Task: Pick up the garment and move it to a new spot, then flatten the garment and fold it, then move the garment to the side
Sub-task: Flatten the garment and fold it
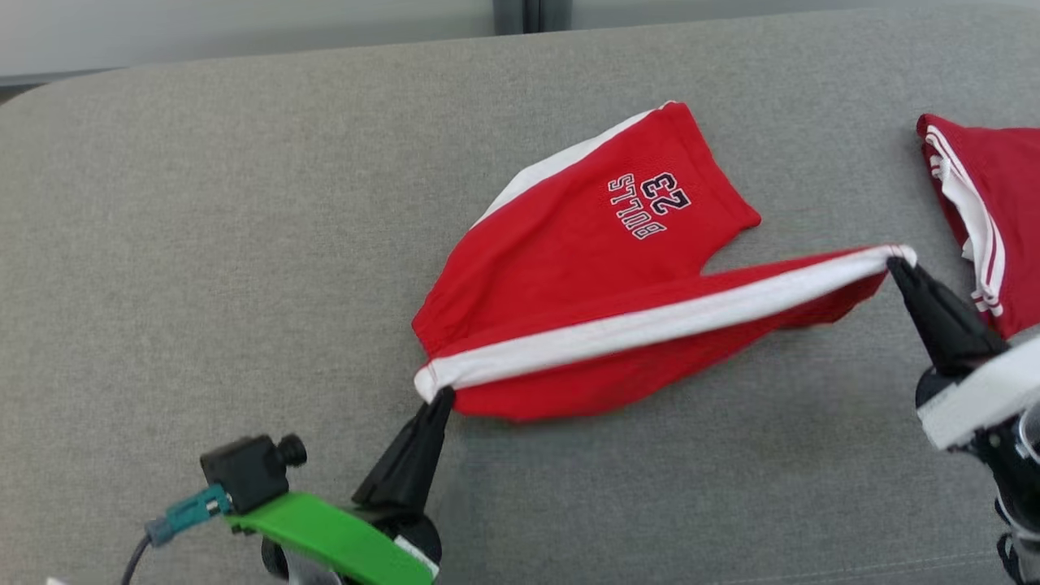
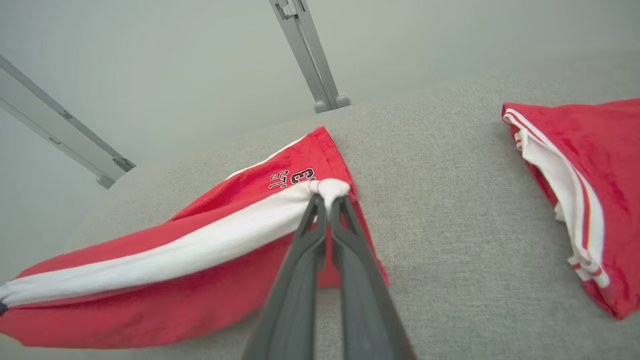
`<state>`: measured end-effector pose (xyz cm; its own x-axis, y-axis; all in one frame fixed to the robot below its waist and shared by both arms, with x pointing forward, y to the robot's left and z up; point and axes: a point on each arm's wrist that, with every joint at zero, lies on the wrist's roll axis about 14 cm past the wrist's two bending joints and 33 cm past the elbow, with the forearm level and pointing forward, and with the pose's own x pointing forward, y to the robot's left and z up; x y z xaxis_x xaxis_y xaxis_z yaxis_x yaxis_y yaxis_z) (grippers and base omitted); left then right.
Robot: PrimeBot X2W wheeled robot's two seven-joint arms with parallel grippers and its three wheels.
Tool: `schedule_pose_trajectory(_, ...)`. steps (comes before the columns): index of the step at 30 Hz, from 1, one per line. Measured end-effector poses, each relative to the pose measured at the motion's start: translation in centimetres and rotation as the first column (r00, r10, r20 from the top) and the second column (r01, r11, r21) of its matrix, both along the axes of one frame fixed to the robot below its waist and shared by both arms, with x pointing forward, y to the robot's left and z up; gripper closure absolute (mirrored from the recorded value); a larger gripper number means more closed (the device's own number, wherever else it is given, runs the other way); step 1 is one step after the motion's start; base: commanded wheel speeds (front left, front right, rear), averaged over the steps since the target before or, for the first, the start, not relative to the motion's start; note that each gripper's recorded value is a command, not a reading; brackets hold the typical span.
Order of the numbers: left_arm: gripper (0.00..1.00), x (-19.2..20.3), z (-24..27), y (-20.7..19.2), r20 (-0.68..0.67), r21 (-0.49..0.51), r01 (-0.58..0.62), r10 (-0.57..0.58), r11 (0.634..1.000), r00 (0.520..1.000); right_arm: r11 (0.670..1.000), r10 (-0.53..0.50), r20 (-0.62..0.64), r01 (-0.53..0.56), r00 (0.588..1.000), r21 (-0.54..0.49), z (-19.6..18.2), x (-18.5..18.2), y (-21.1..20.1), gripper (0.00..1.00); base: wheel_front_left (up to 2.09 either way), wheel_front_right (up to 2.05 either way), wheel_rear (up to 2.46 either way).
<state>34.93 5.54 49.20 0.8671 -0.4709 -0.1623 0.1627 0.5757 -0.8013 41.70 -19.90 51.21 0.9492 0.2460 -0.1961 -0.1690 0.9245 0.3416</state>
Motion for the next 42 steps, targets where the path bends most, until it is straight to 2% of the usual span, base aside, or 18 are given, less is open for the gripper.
schedule_pose_trajectory(3,1.0,2.8,-0.3,0.4,-0.01,0.015,-0.01,0.01,1.0,1.0,0.997,0.044,-0.013,-0.045,0.999,-0.057,0.0,3.6,0.7,1.0,0.0,0.0,0.0)
schedule_pose_trajectory(5,1.0,4.8,-0.5,0.5,-0.011,0.025,-0.013,0.014,1.0,1.0,0.997,0.062,-0.02,-0.062,0.998,-0.048,0.0,6.1,1.5,1.0,0.0,0.0,0.0)
schedule_pose_trajectory(9,1.0,8.6,-1.8,0.9,-0.032,0.05,-0.039,0.04,0.998,0.999,0.99,0.095,-0.063,-0.101,0.993,-0.102,-1.3,10.6,2.7,1.0,0.0,0.0,0.0)
schedule_pose_trajectory(13,1.0,11.0,-3.9,1.0,-0.092,0.045,-0.059,0.063,0.997,0.994,0.985,0.126,-0.106,-0.137,0.986,-0.108,-3.3,14.4,4.6,1.0,0.0,0.0,0.0)
schedule_pose_trajectory(20,1.0,12.5,-6.6,2.5,-0.13,0.088,-0.114,0.125,0.99,0.984,0.974,0.18,-0.168,-0.2,0.969,-0.107,-7.2,17.7,8.0,1.0,0.0,0.0,0.0)
schedule_pose_trajectory(26,1.0,12.6,-7.4,4.0,-0.135,0.098,-0.168,0.18,0.981,0.974,0.971,0.201,-0.165,-0.219,0.965,-0.094,-8.5,19.1,9.3,1.0,0.0,0.0,0.0)
schedule_pose_trajectory(30,0.98,12.5,-7.5,3.9,-0.14,0.09,-0.162,0.174,0.983,0.975,0.97,0.202,-0.175,-0.221,0.964,-0.098,-9.2,19.3,9.4,1.0,0.0,0.0,0.0)
schedule_pose_trajectory(31,0.82,12.3,-7.8,3.9,-0.148,0.096,-0.159,0.172,0.983,0.974,0.971,0.197,-0.162,-0.216,0.967,-0.106,-9.1,19.5,9.3,0.61,0.0,0.0,0.0)
schedule_pose_trajectory(32,0.65,12.3,-7.8,3.9,-0.15,0.098,-0.159,0.172,0.982,0.974,0.97,0.196,-0.152,-0.215,0.969,-0.118,-9.0,19.5,9.2,0.0,0.0,0.0,0.0)
schedule_pose_trajectory(33,0.39,12.3,-7.9,4.0,-0.153,0.097,-0.163,0.177,0.982,0.972,0.97,0.191,-0.141,-0.209,0.972,-0.127,-8.9,19.6,9.0,0.0,0.0,0.0,0.0)
schedule_pose_trajectory(34,0.0,12.3,-7.9,4.0,-0.151,0.098,-0.164,0.178,0.982,0.972,0.969,0.189,-0.132,-0.206,0.973,-0.134,-8.8,19.6,8.9,0.0,0.0,0.0,0.0)
schedule_pose_trajectory(37,0.0,12.4,-7.7,4.5,-0.128,0.128,-0.183,0.199,0.975,0.972,0.969,0.183,-0.108,-0.198,0.977,-0.149,-8.3,19.8,8.5,0.0,0.0,0.0,0.0)
schedule_pose_trajectory(39,0.0,12.1,-7.9,5.2,-0.1,0.186,-0.189,0.21,0.964,0.972,0.969,0.175,-0.085,-0.187,0.981,-0.16,-7.6,19.9,8.0,0.0,0.0,0.0,0.0)
schedule_pose_trajectory(42,0.0,11.9,-6.9,6.2,0.0,0.251,-0.241,0.249,0.937,0.968,0.967,0.169,-0.082,-0.182,0.982,-0.177,-7.1,19.7,7.3,0.0,0.0,0.0,0.0)
